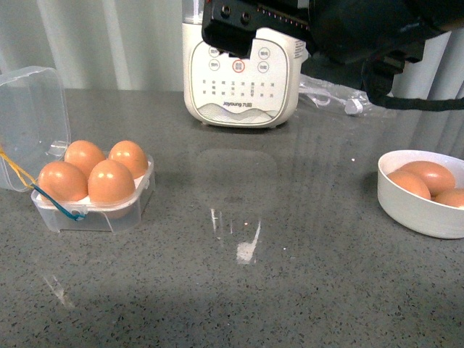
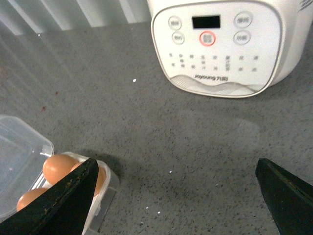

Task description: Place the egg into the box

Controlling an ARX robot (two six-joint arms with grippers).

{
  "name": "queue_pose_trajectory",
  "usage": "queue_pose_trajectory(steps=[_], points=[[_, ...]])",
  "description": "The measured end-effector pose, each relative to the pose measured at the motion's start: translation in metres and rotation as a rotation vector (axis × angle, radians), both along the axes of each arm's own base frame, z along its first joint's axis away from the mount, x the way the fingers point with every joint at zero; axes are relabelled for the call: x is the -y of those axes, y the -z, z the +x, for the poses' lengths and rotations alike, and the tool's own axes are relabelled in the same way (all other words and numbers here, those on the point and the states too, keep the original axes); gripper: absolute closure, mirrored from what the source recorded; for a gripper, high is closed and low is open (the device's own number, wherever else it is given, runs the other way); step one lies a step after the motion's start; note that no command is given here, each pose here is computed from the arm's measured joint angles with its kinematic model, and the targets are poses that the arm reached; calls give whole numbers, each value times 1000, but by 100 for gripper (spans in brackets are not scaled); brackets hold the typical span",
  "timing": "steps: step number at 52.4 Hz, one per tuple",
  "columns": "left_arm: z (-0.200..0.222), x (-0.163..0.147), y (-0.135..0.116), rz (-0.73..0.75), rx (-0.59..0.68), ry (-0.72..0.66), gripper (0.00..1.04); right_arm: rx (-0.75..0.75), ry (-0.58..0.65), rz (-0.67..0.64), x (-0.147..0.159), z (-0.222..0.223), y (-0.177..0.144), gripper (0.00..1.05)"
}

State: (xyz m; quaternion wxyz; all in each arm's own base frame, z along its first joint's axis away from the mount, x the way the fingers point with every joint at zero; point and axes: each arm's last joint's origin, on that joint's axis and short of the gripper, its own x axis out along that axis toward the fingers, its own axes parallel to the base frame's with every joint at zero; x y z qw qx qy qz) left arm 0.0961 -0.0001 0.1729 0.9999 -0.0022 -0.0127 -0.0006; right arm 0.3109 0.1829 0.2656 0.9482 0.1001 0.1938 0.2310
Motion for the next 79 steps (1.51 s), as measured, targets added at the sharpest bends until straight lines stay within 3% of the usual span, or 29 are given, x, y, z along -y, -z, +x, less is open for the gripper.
queue_pose_trajectory(steps=[4,8,13,24,31,44,79], points=[[0,0,0,0,0,-1,7,3,1,-10,-3,-1,5,8],[0,0,0,0,0,0,7,251,277,-96,8,-11,15,23],[0,0,0,0,0,-2,7,366,423,-143,41,-31,25,39],[0,0,0,0,0,0,7,392,487,-186,100,-69,45,72],[0,0,0,0,0,-2,7,382,444,-203,124,-97,64,102],[0,0,0,0,0,-1,7,383,463,-206,150,-126,78,101],[0,0,0,0,0,-1,7,394,471,-201,182,-170,99,101]])
